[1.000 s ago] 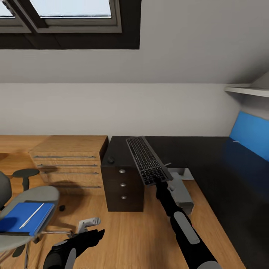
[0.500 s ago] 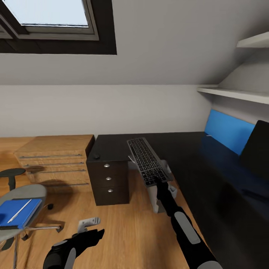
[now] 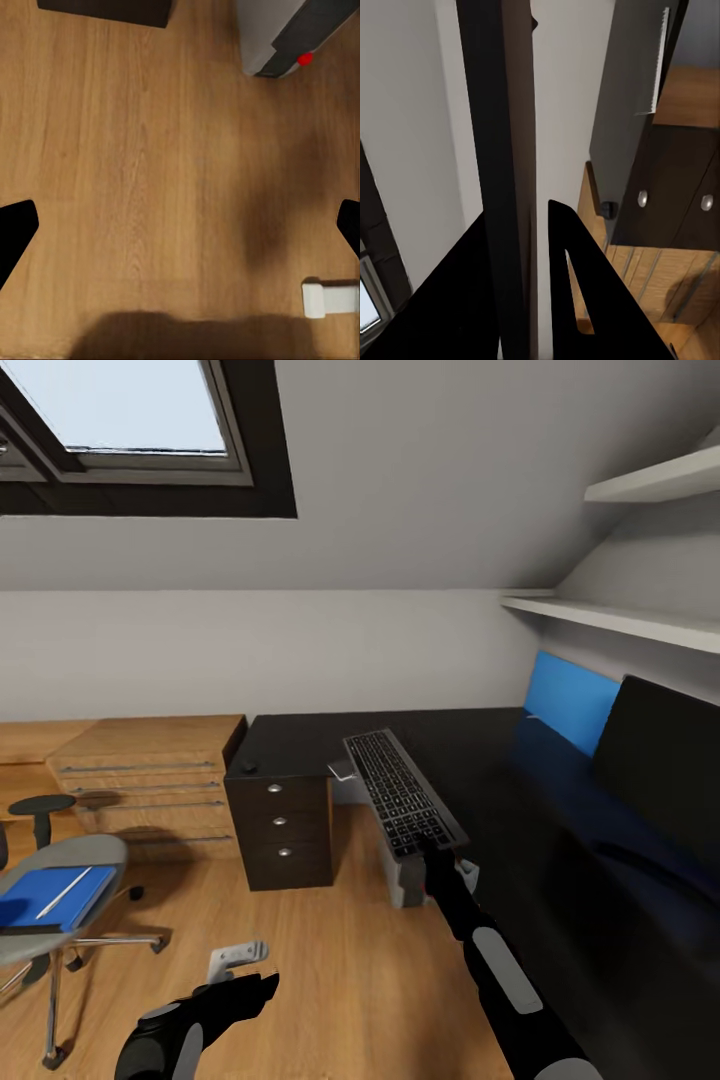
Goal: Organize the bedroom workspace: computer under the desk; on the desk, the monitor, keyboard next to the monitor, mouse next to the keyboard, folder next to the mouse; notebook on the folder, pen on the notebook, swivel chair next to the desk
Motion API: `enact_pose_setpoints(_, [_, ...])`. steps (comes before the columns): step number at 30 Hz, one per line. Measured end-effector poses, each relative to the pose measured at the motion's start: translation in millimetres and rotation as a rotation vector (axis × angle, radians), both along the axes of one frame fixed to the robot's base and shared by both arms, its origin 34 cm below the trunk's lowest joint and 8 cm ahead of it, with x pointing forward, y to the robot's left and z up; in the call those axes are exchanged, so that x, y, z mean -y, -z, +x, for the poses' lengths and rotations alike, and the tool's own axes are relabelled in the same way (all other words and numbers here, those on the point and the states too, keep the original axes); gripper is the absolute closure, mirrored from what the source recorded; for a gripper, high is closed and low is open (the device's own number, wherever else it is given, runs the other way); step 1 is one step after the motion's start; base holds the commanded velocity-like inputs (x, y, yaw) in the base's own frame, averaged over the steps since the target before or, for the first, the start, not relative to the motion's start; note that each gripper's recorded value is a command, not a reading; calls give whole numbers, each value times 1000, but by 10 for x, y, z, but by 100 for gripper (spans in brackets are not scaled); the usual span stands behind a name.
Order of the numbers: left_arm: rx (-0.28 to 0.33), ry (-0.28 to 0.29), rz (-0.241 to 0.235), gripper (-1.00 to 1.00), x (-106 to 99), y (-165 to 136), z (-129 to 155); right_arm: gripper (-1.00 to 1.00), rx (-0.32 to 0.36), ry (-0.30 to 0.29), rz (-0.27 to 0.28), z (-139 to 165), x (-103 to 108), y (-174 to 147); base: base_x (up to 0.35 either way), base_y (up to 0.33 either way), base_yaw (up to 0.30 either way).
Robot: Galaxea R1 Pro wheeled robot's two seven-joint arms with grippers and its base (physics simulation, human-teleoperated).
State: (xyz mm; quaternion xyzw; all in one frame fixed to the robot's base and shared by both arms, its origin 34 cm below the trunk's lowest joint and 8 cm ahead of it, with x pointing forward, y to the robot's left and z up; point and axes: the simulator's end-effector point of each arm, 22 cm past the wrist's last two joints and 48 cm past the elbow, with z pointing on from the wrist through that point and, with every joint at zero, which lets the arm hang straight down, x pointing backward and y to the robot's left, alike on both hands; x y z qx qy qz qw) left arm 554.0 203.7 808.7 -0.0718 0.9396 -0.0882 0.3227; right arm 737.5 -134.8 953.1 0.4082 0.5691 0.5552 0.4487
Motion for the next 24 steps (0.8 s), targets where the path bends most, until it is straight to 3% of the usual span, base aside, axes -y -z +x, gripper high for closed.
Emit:
enact_pose_setpoints(12, [-1, 0, 0, -100, -1, -145, -24, 100, 1, 4, -4, -17, 46, -144, -283, -239, 0])
enact_pose_setpoints(19, [-2, 0, 1, -100, 1, -226, -40, 100, -4, 13, -27, -27, 180, -182, -269, -249, 0])
enact_pose_setpoints(24, [-1, -1, 1, -100, -2, -285, -50, 100, -53, 54, -15, -47, 364, -32, -260, -256, 0])
